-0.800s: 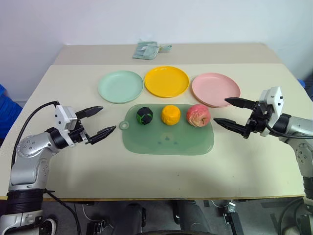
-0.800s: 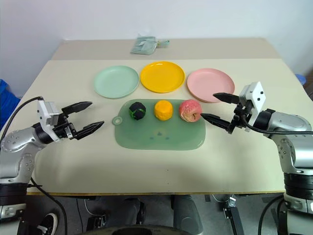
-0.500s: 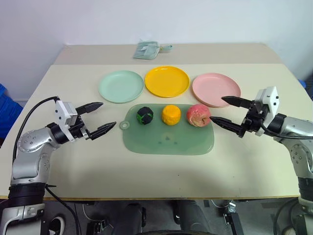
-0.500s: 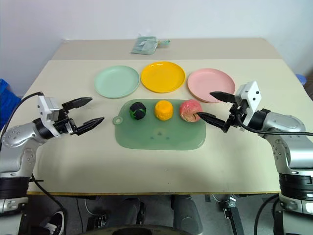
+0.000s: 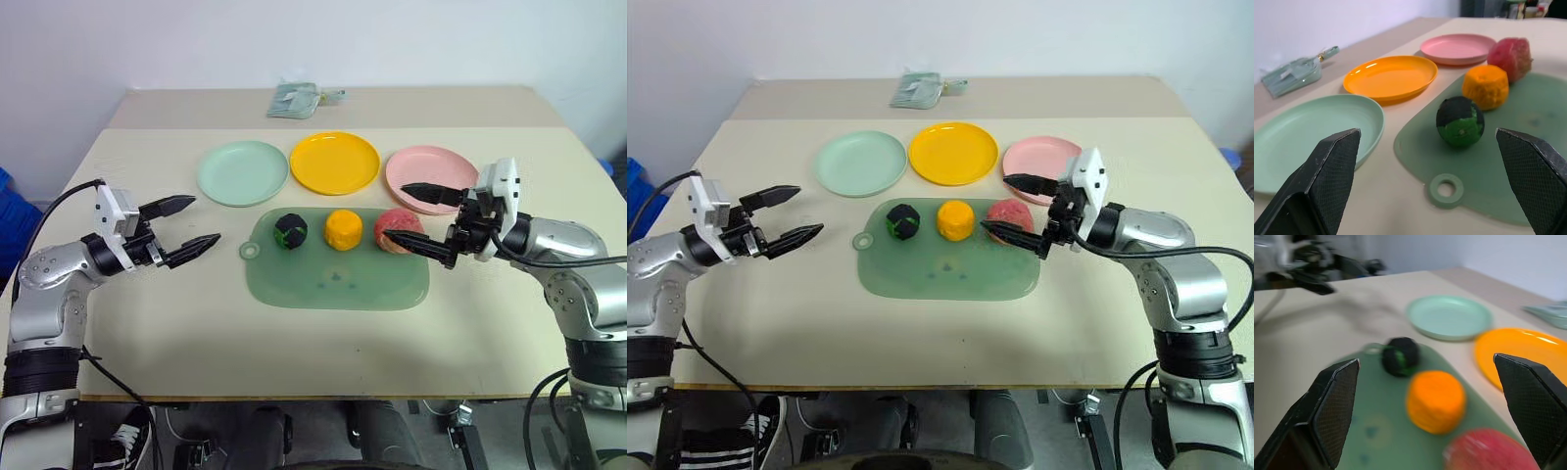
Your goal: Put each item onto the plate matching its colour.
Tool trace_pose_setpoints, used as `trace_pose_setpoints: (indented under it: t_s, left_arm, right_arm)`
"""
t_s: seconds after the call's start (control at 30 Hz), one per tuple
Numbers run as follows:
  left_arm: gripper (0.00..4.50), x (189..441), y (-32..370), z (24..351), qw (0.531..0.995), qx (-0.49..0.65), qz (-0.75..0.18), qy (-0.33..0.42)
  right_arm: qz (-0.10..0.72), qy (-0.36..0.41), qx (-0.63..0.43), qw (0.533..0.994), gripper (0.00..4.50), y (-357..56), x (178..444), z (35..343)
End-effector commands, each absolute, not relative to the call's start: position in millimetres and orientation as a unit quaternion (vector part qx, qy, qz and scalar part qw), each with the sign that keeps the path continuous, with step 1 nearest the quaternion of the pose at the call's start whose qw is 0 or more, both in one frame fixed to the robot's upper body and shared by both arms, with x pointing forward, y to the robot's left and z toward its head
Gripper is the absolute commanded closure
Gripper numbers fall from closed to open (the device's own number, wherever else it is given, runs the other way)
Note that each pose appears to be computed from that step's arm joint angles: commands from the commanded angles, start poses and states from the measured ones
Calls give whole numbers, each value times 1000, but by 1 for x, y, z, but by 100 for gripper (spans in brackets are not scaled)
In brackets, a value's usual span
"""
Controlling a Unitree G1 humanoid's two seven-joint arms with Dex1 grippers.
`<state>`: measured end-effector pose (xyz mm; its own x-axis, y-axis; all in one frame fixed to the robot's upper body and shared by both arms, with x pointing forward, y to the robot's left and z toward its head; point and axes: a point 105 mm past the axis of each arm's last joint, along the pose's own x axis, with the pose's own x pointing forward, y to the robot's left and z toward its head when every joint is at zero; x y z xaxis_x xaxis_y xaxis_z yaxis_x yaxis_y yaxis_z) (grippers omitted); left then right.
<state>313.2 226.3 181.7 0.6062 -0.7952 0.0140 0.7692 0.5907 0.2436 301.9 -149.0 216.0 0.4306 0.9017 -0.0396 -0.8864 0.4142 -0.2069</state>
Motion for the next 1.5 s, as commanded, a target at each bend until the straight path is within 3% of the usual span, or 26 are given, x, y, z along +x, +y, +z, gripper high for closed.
trace_pose_setpoints:
  t_s: [0.03, 0.23, 0.4, 0.63, 0.8, 1.3, 1.43, 1.5]
  left_arm:
    - [0, 315, 221, 195, 885, 120, -443, -79]
    - [0, 321, 205, 190, 878, 123, -457, -72]
    - [0, 329, 178, 166, 864, 105, -490, -44]
    - [0, 354, 140, 153, 854, 115, -503, -62]
    - [0, 356, 121, 139, 840, 118, -527, -55]
    - [0, 378, 95, 117, 847, 141, -511, -40]
    - [117, 373, 92, 111, 837, 141, -528, -31]
    - [218, 377, 93, 111, 846, 145, -512, -33]
  right_arm:
    - [554, -58, -105, 824, 2, -137, 299, 229]
    - [563, -72, -124, 814, 2, -128, 297, 230]
    - [556, -72, -130, 818, 2, -132, 293, 226]
    - [536, -83, -157, 825, 2, -135, 290, 219]
    - [530, -84, -160, 829, 2, -135, 289, 216]
    - [498, -90, -185, 842, 2, -141, 295, 214]
    - [493, -92, -188, 844, 0, -142, 296, 214]
    - [492, -92, -188, 845, 0, -142, 296, 214]
